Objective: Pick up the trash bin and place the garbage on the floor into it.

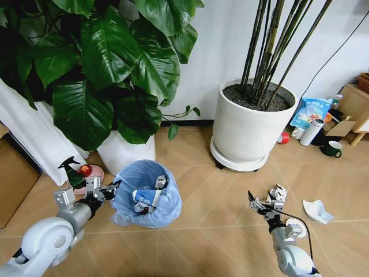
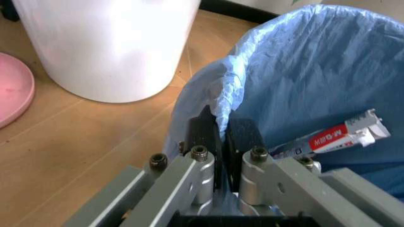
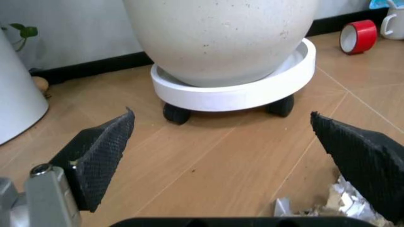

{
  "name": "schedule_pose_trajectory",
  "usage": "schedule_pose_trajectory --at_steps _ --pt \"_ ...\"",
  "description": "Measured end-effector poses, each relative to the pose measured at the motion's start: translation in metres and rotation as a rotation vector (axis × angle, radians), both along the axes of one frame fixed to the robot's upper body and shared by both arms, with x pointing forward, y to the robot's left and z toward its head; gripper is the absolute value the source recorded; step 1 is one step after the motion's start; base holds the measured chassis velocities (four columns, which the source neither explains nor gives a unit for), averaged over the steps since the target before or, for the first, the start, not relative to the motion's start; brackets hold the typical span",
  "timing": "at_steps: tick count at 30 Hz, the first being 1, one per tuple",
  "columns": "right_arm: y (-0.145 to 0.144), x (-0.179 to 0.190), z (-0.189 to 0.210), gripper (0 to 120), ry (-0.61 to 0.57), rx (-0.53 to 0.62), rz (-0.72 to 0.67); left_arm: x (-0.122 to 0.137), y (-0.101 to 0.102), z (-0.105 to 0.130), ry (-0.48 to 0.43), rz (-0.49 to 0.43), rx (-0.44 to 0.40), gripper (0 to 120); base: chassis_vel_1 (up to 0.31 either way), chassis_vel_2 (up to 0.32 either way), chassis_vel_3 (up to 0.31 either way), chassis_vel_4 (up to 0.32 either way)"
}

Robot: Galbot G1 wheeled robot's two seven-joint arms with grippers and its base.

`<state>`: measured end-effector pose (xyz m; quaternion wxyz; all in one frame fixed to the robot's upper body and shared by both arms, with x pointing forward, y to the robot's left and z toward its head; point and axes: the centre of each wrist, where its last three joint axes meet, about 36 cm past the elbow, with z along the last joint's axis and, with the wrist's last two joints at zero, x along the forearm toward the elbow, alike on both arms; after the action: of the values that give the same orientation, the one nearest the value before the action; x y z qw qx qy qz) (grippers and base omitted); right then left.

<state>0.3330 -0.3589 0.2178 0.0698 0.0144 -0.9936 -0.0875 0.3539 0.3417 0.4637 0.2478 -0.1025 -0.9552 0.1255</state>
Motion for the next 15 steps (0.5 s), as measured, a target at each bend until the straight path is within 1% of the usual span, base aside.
schedule_pose_trajectory --at_steps 8,15 --pt "-0.0004 0.0002 0.0002 100 -0.002 0.008 -0.001 0.0001 0.0004 -0.0007 0.001 0.001 -0.001 0 -0.091 -0.049 0.096 0.061" --pt "-0.0006 0.0015 0.0008 100 -0.005 0.008 0.001 0.0011 0.0006 -0.0002 0.000 0.001 0.001 0 -0.106 -0.117 0.098 0.111"
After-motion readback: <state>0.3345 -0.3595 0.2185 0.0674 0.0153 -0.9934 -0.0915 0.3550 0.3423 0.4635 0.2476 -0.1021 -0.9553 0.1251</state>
